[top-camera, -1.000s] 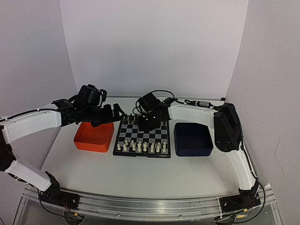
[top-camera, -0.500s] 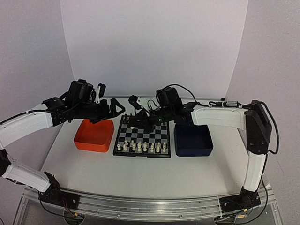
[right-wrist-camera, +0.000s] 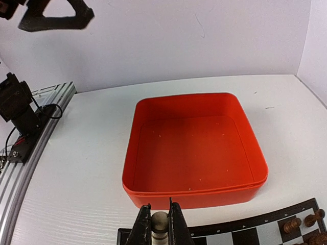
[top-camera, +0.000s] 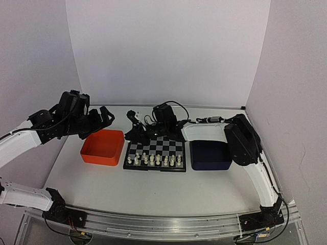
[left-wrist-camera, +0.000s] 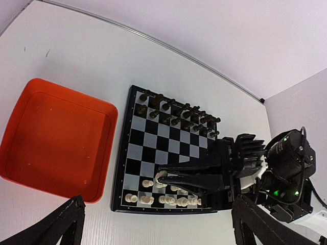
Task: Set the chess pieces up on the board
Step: Place the chess piece on the chessboard.
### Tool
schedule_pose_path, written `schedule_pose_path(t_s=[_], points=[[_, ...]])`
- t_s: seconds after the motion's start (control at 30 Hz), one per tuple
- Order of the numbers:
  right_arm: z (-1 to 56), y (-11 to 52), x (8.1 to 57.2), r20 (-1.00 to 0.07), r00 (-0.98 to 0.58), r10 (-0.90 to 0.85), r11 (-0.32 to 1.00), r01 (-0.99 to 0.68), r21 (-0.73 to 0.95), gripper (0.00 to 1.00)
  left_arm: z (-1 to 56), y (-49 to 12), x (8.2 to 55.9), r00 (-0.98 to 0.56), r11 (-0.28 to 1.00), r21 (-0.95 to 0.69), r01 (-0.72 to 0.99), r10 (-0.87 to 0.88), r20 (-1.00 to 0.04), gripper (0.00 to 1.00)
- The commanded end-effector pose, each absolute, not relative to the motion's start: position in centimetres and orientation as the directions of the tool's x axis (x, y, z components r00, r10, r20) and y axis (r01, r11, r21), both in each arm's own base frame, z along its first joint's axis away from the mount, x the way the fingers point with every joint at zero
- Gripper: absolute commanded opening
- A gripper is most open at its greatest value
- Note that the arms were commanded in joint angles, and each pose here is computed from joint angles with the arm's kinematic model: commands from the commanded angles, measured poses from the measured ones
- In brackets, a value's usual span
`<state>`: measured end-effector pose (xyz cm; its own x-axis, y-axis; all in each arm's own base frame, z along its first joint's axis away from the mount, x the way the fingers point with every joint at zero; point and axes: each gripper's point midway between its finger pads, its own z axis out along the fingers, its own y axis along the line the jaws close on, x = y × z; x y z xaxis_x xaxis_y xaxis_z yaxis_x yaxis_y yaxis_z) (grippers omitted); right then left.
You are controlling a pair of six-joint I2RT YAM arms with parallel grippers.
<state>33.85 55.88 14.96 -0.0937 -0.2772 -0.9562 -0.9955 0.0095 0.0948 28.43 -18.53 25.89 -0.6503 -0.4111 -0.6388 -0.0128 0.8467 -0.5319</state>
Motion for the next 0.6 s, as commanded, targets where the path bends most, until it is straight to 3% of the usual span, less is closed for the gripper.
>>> schedule_pose_path(t_s=[0.0,0.57], points=[[15.0,57.4,34.5,-0.969,-0.085,-0.233,-0.008,-0.996,0.089,0.05,24.8,-17.1,28.2,-0.642,0.852,-0.515,-0.089,-0.445,-0.625,1.0],[8.8,57.5,34.0,-0.935,-0.186,-0.3,-0.019,-0.979,0.201,0.08,23.5,-17.2,28.2,-0.657,0.852,-0.512,-0.113,-0.45,-0.605,1.0]])
